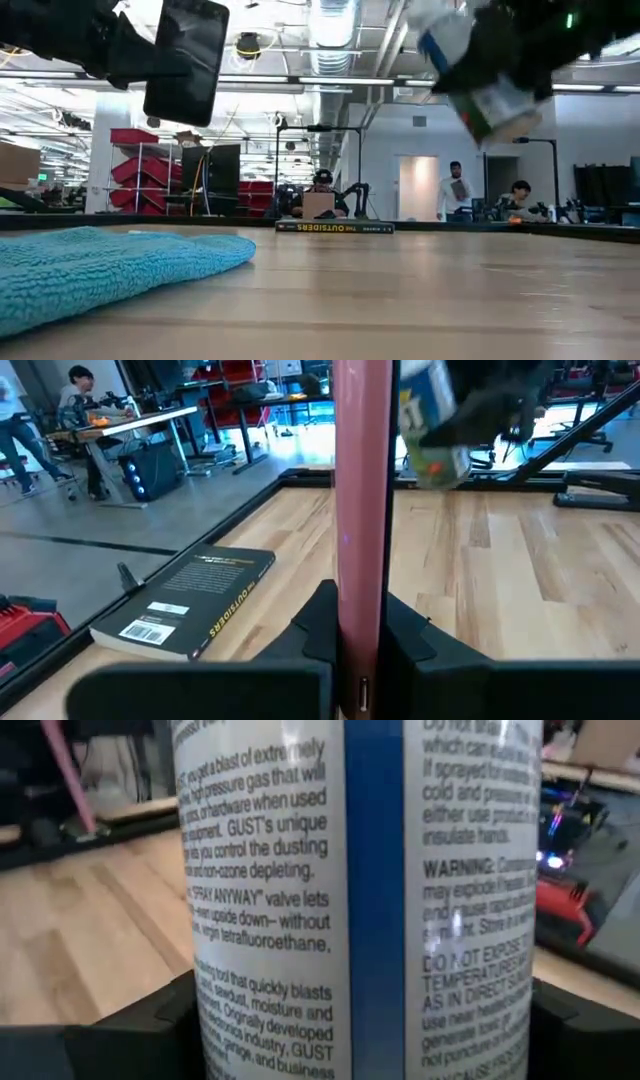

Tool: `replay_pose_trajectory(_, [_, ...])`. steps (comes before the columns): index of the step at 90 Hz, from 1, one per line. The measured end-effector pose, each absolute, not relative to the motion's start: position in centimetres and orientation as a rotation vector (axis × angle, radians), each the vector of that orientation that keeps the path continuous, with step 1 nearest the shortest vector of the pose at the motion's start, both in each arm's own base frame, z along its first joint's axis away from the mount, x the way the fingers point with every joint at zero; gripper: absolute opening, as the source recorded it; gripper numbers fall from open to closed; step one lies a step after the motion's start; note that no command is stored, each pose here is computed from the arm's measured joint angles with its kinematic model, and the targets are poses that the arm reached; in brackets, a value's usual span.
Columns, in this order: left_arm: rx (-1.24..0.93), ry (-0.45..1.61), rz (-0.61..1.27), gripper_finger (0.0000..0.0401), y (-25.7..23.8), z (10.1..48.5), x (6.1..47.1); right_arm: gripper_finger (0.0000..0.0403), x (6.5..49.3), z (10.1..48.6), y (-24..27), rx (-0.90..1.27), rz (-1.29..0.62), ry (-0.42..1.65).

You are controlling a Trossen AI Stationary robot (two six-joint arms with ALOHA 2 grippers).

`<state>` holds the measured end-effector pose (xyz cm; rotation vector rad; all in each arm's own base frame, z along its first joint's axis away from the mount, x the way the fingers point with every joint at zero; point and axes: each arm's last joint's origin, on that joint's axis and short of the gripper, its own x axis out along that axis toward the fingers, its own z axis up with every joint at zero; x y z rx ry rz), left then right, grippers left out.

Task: Apply microfiber cloth
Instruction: Adjust the spray bottle on the table

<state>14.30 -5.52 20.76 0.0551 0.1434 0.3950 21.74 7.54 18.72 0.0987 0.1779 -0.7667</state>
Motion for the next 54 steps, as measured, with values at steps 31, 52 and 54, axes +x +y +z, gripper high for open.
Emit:
replay_pose_trajectory(31, [0.054,0.146,0.408,0.0006,-5.5,20.7,14.3,0.0282,23.6,13.3,6.2,0.133,-0.733,0.1])
replay_pose_trajectory(52, [0.05,0.151,0.41,0.0006,-5.5,20.6,14.3,0.0282,25.8,10.6,4.9,0.166,-0.632,-0.018])
replay_pose_trajectory(54, [0.049,0.151,0.41,0.0006,-5.5,20.6,14.3,0.0282,25.9,10.2,4.7,0.168,-0.626,-0.019])
